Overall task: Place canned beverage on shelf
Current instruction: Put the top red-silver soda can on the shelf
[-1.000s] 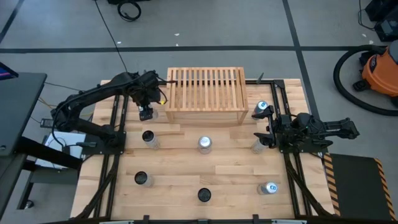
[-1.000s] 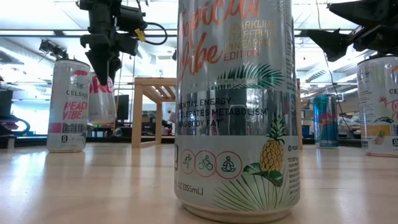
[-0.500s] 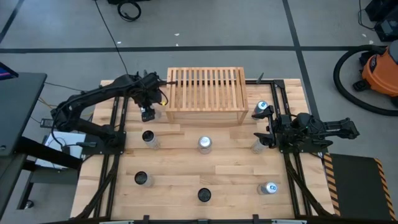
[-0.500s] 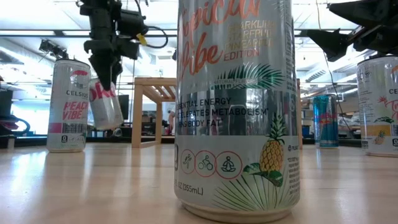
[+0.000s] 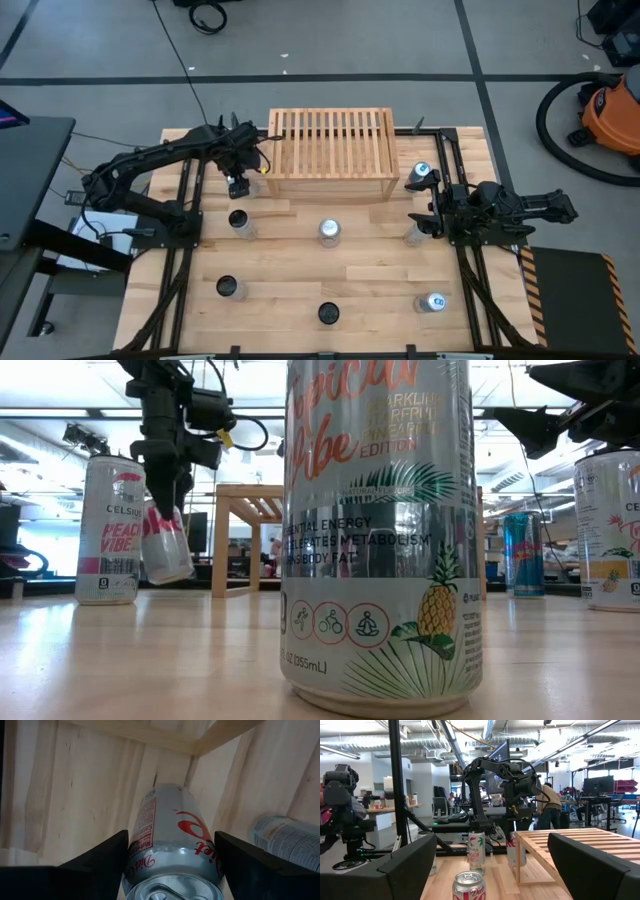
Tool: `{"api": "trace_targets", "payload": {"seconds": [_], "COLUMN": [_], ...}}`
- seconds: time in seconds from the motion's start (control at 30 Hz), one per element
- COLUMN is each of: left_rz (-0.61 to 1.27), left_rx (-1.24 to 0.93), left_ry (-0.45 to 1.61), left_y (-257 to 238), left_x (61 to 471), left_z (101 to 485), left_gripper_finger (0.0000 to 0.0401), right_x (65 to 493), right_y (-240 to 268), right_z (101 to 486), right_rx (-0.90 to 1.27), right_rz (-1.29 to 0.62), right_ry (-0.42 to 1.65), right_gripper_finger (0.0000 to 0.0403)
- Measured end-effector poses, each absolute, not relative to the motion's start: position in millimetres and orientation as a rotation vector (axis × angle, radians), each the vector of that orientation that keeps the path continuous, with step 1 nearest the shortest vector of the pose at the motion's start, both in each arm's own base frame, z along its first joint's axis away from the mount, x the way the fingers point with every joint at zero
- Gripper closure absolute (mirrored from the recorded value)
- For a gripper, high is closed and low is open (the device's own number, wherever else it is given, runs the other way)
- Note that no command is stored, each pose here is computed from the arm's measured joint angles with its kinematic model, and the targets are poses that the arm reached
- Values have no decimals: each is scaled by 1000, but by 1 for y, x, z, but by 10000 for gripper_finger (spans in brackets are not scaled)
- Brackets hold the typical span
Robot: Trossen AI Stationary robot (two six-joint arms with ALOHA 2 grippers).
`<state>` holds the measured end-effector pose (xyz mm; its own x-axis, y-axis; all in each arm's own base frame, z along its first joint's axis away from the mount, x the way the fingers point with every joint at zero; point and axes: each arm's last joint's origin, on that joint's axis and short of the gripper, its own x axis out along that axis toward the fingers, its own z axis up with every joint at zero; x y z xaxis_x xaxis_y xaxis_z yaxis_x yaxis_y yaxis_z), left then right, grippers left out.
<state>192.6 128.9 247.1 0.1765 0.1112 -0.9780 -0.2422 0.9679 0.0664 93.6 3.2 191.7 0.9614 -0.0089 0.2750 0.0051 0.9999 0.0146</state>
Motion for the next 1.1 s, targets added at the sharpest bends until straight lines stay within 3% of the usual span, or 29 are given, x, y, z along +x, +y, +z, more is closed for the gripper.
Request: {"api": "trace_targets", "payload": {"seconds": [0.7,1.1], "left_rz": [237,258], "left_rx": [-178,-195], "left_ry": [1427,1433], "left_y": [140,142], "left_x": [210,211], "left_z": [222,228], "left_gripper_finger": [116,23], "right_x": [94,94], "right_y": [3,3], "right_z": [192,192], "right_rx": [13,14], "right_rz": [-7,-7], "right_ry": [-279,-279], "right_gripper_finger": [10,10]}}
